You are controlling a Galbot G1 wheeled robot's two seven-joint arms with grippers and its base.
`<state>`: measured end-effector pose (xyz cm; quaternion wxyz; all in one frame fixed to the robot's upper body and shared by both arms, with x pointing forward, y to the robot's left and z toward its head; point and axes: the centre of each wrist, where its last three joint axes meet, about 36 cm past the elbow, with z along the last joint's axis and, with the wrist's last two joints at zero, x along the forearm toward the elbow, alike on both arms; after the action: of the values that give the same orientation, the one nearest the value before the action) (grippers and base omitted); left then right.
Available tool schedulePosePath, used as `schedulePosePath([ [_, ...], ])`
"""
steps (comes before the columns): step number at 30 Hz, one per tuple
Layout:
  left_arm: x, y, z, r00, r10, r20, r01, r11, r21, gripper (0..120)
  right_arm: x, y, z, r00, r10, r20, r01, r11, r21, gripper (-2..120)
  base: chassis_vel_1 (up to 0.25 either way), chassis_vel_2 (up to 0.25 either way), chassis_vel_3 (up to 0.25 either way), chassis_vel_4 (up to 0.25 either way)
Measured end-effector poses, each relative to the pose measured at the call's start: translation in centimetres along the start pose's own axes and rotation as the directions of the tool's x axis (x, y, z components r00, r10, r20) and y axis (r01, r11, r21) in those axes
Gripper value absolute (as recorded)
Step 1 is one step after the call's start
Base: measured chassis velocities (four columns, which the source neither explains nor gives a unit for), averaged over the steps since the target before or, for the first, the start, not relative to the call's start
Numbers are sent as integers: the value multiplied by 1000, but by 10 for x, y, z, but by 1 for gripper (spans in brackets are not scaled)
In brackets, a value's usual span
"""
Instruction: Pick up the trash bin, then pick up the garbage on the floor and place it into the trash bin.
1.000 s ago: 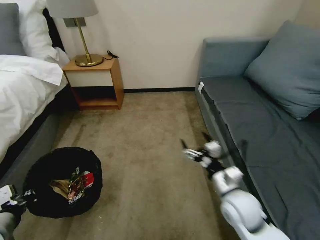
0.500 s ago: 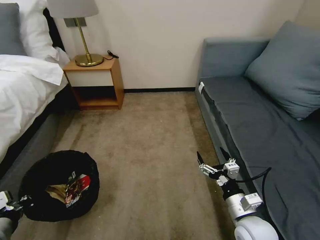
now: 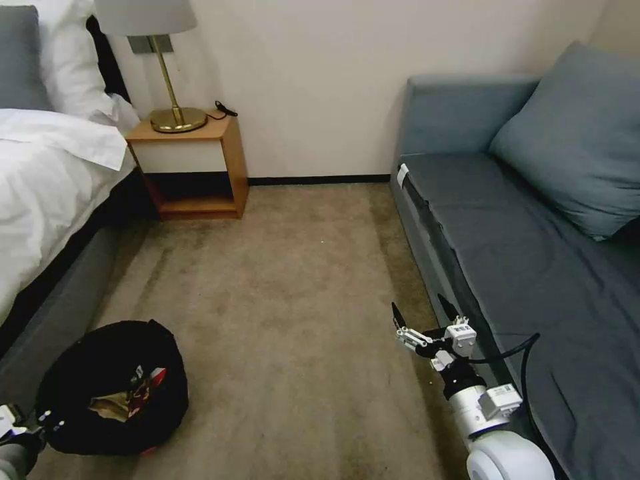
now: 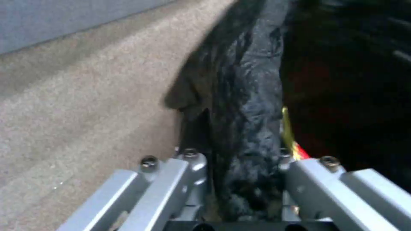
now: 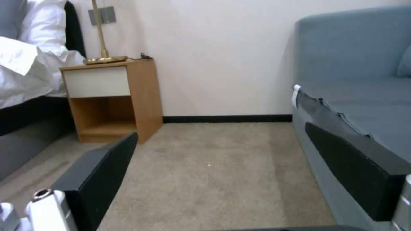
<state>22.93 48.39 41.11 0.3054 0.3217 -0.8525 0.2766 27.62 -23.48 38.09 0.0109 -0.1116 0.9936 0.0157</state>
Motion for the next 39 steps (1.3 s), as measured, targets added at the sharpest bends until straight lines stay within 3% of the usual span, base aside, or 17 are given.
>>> schedulePosePath([
  [9,14,-3,-2,998,-8,61,13,997,-74,49,0,0,0,1000,0,-1,0,1000,-1,100,0,0,0,0],
  [11,26,-7,-7,994,-3,107,14,995,-103,61,0,0,0,1000,-1,-1,1,1000,-1,100,0,0,0,0],
  [16,38,-10,-11,989,-16,146,36,991,-132,71,0,0,0,1000,0,-1,0,1000,-1,100,0,0,0,0],
  [20,61,-15,-15,976,2,219,33,987,-157,93,-1,0,0,1000,0,-2,0,1000,-1,100,0,0,0,0],
  [21,61,-15,-15,976,2,219,33,987,-157,93,-1,0,0,1000,0,-2,0,1000,-1,100,0,0,0,0],
  [22,69,-23,-9,957,57,285,-4,983,-185,97,-1,0,0,1000,0,-1,0,1000,-1,100,0,0,0,0],
  [23,76,-36,9,915,165,368,-71,964,-257,99,-1,0,0,1000,0,-1,0,1000,-2,100,0,0,0,0],
  [24,76,-36,9,915,165,368,-71,964,-257,99,-1,0,0,1000,0,-1,0,1000,-2,100,0,0,0,0],
  [25,84,-52,34,850,298,435,-143,924,-354,100,-1,0,0,1000,0,-1,0,1000,-2,100,0,0,0,0],
  [28,99,-73,56,729,414,546,-152,875,-460,100,-1,0,0,1000,1,-1,-1,1000,-2,100,0,0,0,0],
  [29,99,-73,56,729,414,546,-152,875,-460,100,-1,0,0,1000,1,-1,-1,1000,-2,100,0,0,0,0],
  [30,102,-82,65,684,454,571,-155,856,-493,100,-1,0,0,1000,1,-1,-1,1000,-2,100,0,0,0,0],
  [31,102,-92,76,657,498,566,-178,832,-525,100,-1,0,0,1000,1,-1,-1,1000,-2,100,0,0,0,0],
  [33,102,-94,80,650,511,562,-185,824,-536,100,-1,0,0,1000,0,-1,0,1000,-2,100,0,0,0,0],
  [34,100,-104,100,617,582,530,-209,771,-602,100,-1,0,0,1000,1,-1,-1,1000,-2,100,0,0,0,0],
  [36,96,-108,118,593,637,492,-231,720,-654,100,-1,0,0,1000,1,-1,-1,1000,-2,100,0,0,0,0],
  [39,91,-109,133,585,663,467,-246,694,-677,100,-1,0,0,1000,0,-1,0,1000,-2,100,0,0,0,0],
])
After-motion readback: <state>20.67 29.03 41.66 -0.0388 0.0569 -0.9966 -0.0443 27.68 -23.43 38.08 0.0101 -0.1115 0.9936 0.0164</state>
